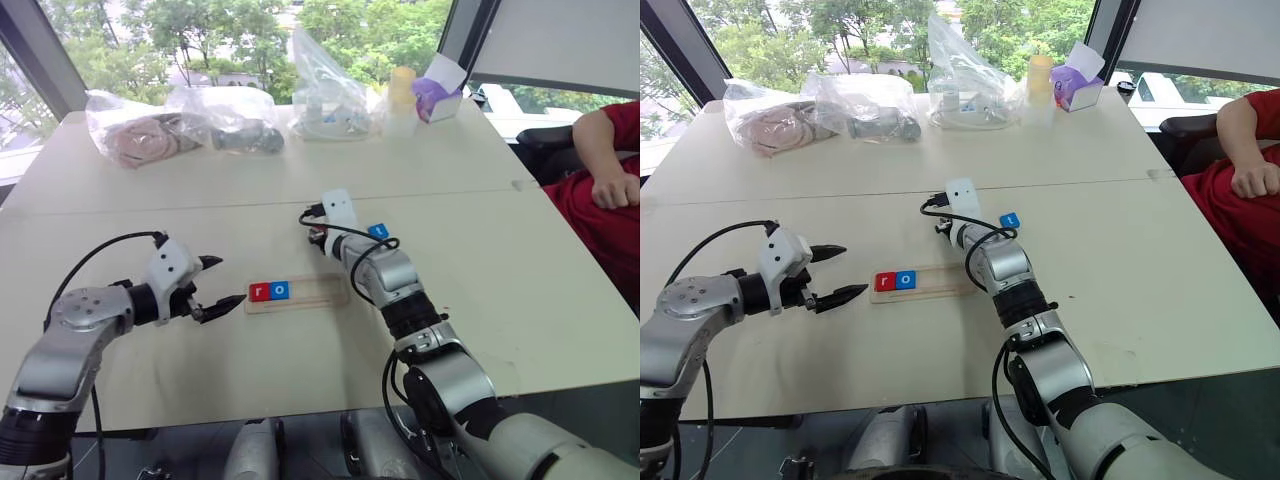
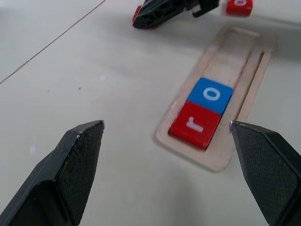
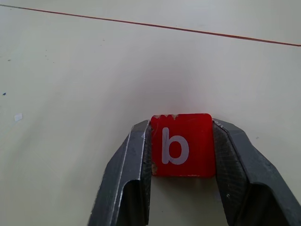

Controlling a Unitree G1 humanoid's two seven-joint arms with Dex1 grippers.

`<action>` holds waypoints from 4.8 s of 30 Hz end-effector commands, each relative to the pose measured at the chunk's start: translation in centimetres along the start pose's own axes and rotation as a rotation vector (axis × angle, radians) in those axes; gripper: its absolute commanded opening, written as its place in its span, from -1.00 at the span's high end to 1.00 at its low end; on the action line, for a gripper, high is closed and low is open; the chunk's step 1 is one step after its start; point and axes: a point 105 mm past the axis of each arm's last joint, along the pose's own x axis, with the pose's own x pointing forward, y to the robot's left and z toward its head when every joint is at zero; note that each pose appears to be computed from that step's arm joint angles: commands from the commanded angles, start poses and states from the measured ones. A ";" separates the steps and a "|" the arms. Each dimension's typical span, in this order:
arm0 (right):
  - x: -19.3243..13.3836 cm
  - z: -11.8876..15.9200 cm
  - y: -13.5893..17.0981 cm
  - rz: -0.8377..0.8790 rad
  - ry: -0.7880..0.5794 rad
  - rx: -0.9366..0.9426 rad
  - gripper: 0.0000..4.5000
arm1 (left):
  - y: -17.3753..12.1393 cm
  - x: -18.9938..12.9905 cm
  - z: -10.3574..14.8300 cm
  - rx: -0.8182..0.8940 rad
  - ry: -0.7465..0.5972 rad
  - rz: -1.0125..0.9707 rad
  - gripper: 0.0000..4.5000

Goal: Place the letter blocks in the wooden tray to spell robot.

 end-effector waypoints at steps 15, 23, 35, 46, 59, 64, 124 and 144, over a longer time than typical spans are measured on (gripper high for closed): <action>-15.4 -3.9 -10.0 -0.414 -0.052 0.295 0.46 | -3.2 2.7 4.4 0.022 -0.093 -0.253 -1.00; -15.2 -7.3 -10.0 -0.455 0.036 0.363 -0.20 | -3.3 3.4 4.1 0.010 -0.089 -0.287 -1.00; -18.7 -1.0 -11.4 0.079 -0.165 -0.198 -0.89 | -2.9 1.8 5.0 -0.008 -0.064 -0.343 -1.00; -19.6 -5.4 -14.6 0.422 -0.036 -0.479 -0.89 | -5.9 1.3 6.6 0.035 -0.065 -0.474 -1.00; -15.8 -7.8 -14.5 0.470 -0.052 -0.444 -0.64 | -6.5 1.6 6.2 0.036 -0.052 -0.490 -1.00; -15.3 -8.1 -14.3 0.477 -0.063 -0.437 0.44 | -5.8 1.1 5.5 0.007 -0.032 -0.459 -1.00; -6.5 -2.4 2.5 1.009 -0.100 -0.663 0.49 | -0.9 -2.1 -0.2 -0.039 0.119 -0.116 -1.00; -7.4 1.3 0.2 0.827 -0.240 -0.572 -0.98 | -1.2 -1.9 0.4 -0.035 0.101 -0.115 -1.00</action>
